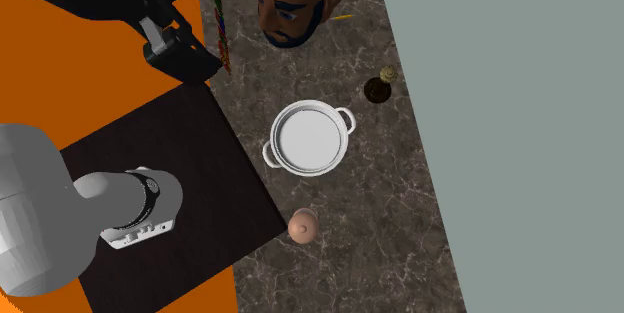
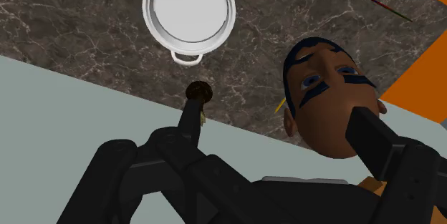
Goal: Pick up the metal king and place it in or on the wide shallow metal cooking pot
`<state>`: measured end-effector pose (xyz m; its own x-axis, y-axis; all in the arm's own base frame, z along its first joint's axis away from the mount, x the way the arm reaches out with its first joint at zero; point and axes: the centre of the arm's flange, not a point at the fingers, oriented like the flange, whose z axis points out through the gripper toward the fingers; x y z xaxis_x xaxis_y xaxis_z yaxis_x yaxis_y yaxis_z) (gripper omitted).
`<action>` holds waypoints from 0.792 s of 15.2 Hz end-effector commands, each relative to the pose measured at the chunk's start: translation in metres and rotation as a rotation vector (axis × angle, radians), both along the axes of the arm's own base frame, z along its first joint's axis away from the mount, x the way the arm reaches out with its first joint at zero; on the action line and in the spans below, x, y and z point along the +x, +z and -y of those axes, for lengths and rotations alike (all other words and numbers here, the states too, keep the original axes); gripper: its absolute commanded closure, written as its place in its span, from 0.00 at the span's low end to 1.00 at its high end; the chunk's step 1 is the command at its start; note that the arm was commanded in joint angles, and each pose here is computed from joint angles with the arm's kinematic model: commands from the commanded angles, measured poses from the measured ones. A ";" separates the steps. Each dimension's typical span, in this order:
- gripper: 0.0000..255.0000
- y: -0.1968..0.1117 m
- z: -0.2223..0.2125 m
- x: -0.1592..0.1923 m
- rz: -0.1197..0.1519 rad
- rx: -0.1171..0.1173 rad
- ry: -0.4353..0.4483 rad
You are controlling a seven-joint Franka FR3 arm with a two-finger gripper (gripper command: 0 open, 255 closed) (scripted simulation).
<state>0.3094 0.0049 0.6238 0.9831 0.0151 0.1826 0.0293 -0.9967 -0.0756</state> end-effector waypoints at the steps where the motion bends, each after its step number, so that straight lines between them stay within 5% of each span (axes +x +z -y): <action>1: 0.00 0.000 0.000 0.000 0.000 0.000 0.000; 12: 0.00 -0.097 0.042 0.111 -0.052 0.046 0.055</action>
<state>0.4125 -0.0319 0.5382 0.9888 0.0580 0.1375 0.0749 -0.9899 -0.1203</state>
